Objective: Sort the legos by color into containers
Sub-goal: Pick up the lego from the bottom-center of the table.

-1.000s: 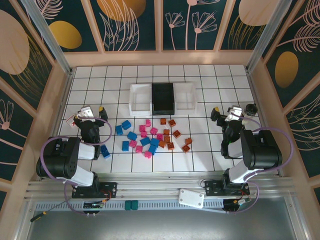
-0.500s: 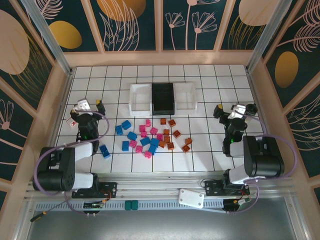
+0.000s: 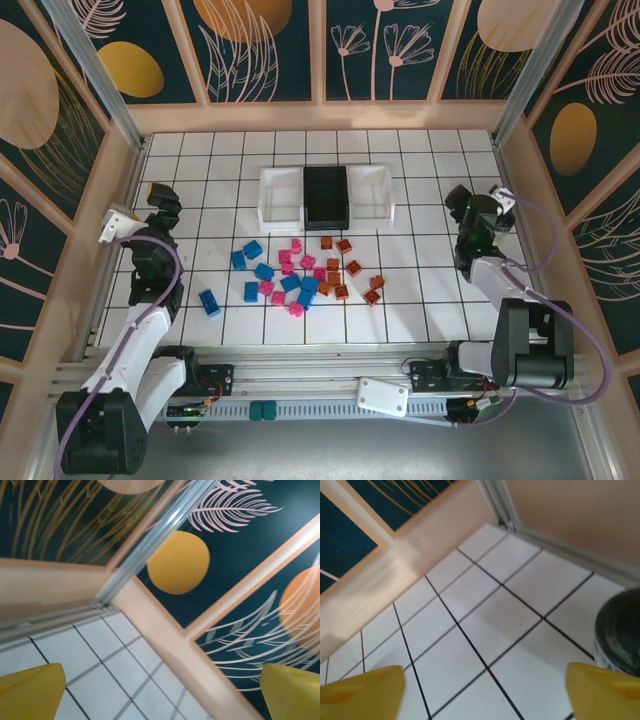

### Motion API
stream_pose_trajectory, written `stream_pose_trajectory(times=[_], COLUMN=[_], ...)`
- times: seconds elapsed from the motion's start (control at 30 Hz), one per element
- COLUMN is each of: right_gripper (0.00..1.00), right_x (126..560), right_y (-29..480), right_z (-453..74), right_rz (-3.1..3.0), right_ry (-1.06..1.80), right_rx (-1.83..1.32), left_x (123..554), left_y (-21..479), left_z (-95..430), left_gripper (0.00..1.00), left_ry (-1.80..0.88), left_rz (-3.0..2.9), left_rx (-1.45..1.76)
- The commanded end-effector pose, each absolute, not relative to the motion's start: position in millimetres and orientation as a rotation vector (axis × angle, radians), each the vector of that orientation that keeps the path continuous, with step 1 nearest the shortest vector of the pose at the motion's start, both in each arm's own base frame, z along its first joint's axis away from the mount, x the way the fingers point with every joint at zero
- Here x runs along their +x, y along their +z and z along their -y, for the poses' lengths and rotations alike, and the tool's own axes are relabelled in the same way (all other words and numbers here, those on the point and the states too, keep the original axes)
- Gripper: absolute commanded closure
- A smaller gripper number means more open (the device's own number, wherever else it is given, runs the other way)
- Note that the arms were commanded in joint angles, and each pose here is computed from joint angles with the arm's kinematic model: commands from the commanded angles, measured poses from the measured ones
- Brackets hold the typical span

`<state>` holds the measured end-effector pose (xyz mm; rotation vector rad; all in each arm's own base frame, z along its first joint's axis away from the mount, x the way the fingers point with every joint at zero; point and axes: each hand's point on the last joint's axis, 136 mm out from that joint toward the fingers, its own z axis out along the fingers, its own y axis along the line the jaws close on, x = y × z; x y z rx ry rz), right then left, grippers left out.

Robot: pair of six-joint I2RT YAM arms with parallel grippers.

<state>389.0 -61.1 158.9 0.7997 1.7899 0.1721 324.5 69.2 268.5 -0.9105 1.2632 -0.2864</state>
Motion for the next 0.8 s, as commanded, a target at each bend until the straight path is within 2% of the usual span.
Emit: stream_pose_trajectory(times=[0.0, 0.03, 0.1, 0.3, 0.5, 0.67, 0.77], right_gripper=[0.19, 0.06, 0.02, 0.04, 0.07, 0.14, 0.22], right_x=[382.5, 381.5, 376.8, 339.4, 288.4, 268.2, 259.8], right_y=[126.4, 123.8, 120.3, 108.2, 66.0, 37.1, 24.3], right_z=[29.1, 22.5, 8.6, -60.4, -127.8, -149.4, -155.8], right_rz=[-1.931, -1.960, -2.034, -2.237, -2.458, -2.587, -2.632], right_ry=[0.475, 0.502, 0.503, 0.462, 0.497, 0.357, 0.297], right_rx=[0.911, 0.901, 0.865, 0.644, 0.382, 0.249, 0.227], left_x=[326.1, 325.7, 324.1, 323.1, 324.1, 323.7, 321.5], left_y=[261.9, 262.6, 264.0, 245.3, 205.8, 182.4, 178.1], left_z=[-52.1, -48.2, -39.0, -5.9, 31.4, 46.9, 51.3], left_gripper=[0.01, 0.01, 0.01, 0.01, 0.11, 0.10, 0.09], left_ry=[-0.491, -0.527, -0.593, -0.709, -0.821, -0.858, -0.876], left_rz=[-1.278, -1.278, -1.285, -1.452, -1.690, -1.813, -1.827], left_rx=[-0.967, -0.961, -0.936, -0.832, -0.733, -0.690, -0.670])
